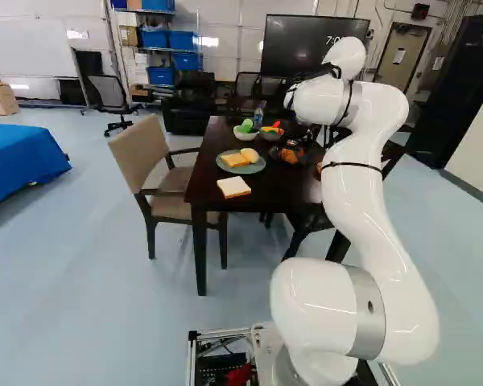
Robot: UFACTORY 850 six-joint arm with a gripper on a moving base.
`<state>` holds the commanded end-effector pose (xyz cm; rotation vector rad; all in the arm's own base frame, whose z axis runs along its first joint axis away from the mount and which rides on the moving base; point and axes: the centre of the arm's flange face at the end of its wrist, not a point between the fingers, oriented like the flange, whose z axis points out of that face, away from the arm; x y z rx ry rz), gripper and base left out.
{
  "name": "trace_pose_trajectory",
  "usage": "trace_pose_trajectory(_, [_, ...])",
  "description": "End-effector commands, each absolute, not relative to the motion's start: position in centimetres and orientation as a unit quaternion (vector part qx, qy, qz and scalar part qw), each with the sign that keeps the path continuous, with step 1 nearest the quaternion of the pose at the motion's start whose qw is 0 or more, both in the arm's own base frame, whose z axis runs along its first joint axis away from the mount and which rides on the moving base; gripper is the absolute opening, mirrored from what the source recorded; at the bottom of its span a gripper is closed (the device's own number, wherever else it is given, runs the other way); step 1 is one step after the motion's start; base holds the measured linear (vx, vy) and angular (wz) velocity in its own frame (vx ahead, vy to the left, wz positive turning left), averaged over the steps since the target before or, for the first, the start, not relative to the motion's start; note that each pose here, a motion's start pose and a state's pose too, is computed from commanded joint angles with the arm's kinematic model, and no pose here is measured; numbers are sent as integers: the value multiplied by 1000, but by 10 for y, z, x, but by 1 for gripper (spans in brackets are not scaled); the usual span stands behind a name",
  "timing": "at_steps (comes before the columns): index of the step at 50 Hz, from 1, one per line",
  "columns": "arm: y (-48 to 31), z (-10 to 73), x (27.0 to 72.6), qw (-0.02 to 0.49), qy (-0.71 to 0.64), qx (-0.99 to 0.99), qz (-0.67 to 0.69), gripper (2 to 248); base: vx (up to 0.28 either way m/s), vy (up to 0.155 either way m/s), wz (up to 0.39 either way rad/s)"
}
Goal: Move the croissant to the empty plate
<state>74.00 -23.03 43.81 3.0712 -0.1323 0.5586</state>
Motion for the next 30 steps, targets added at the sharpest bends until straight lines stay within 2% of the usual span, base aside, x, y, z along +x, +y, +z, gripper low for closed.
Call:
trace_pose_trajectory(2, [-230,438,740,9,-42,983,179,192,0,0,0])
trace_pose_trajectory(3, [-230,438,740,9,-42,983,179,226,0,0,0])
trace_pose_trajectory(7, [-230,438,740,9,-42,983,179,226,0,0,0])
trace_pose_trajectory(8, [-230,438,740,9,-42,983,179,247,0,0,0])
trace_pose_trajectory(30, [-226,466,716,9,-44,983,179,247,0,0,0])
